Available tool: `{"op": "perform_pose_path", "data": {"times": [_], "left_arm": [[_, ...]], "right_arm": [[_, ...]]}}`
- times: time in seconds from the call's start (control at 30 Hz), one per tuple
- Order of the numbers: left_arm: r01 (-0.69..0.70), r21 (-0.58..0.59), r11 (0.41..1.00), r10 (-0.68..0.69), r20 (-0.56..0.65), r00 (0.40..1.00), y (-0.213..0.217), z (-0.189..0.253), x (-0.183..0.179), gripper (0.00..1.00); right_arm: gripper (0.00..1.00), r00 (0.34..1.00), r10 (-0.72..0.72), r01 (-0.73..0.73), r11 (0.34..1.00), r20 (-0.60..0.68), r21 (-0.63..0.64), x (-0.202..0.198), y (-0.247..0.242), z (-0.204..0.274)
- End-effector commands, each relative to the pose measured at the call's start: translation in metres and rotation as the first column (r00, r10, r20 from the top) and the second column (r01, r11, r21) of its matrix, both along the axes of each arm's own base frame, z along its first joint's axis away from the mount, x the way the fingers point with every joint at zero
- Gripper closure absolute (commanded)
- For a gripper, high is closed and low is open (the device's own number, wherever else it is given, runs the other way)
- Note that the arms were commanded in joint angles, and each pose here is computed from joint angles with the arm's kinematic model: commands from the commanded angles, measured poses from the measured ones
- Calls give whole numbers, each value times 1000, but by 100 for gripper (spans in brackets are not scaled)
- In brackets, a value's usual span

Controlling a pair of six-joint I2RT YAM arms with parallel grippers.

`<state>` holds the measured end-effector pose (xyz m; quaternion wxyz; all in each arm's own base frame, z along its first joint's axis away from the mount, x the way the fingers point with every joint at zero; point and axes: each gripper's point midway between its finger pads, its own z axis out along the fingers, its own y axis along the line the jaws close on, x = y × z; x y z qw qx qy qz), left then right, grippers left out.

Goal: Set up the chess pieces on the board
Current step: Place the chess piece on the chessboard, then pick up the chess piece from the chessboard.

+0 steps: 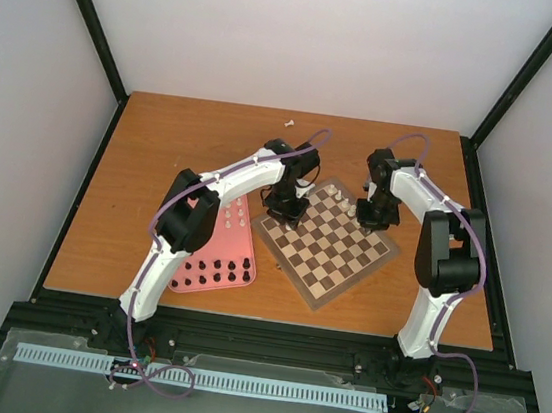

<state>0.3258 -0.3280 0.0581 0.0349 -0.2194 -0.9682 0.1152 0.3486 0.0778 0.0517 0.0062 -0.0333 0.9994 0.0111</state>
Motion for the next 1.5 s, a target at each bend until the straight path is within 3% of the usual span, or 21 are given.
{"op": "perform_pose_path", "data": {"times": [0.0,0.17,0.57,0.67,0.8,0.87,1.17,1.33,1.47], "left_arm": [[26,-45,999,-24,36,999,-7,19,2,62],[27,-48,998,-26,40,999,-6,22,2,62],[32,-59,998,-27,80,996,-5,41,5,62],[30,-70,997,-21,127,992,-6,59,11,56],[-11,-89,996,32,248,968,3,95,30,38],[-64,-113,992,92,263,960,16,107,42,32],[-348,-26,937,338,323,884,150,115,82,29],[-482,21,876,458,276,845,212,81,82,34],[-503,23,864,485,231,843,218,58,83,39]], "right_arm": [[85,1000,9,-9,1000,-20,7,-2,1,-8],[81,1000,6,-6,1000,-17,-5,-1,-1,-9],[50,998,4,-4,1000,60,-7,2,-4,24],[44,995,-5,6,1000,100,-15,2,-6,44],[41,984,-7,14,999,175,-37,6,-9,77],[40,979,5,5,999,205,-46,9,-5,91],[38,958,143,-150,989,250,9,20,90,118],[38,950,216,-235,970,227,59,20,146,105],[38,944,271,-291,953,189,85,18,178,88]]}}
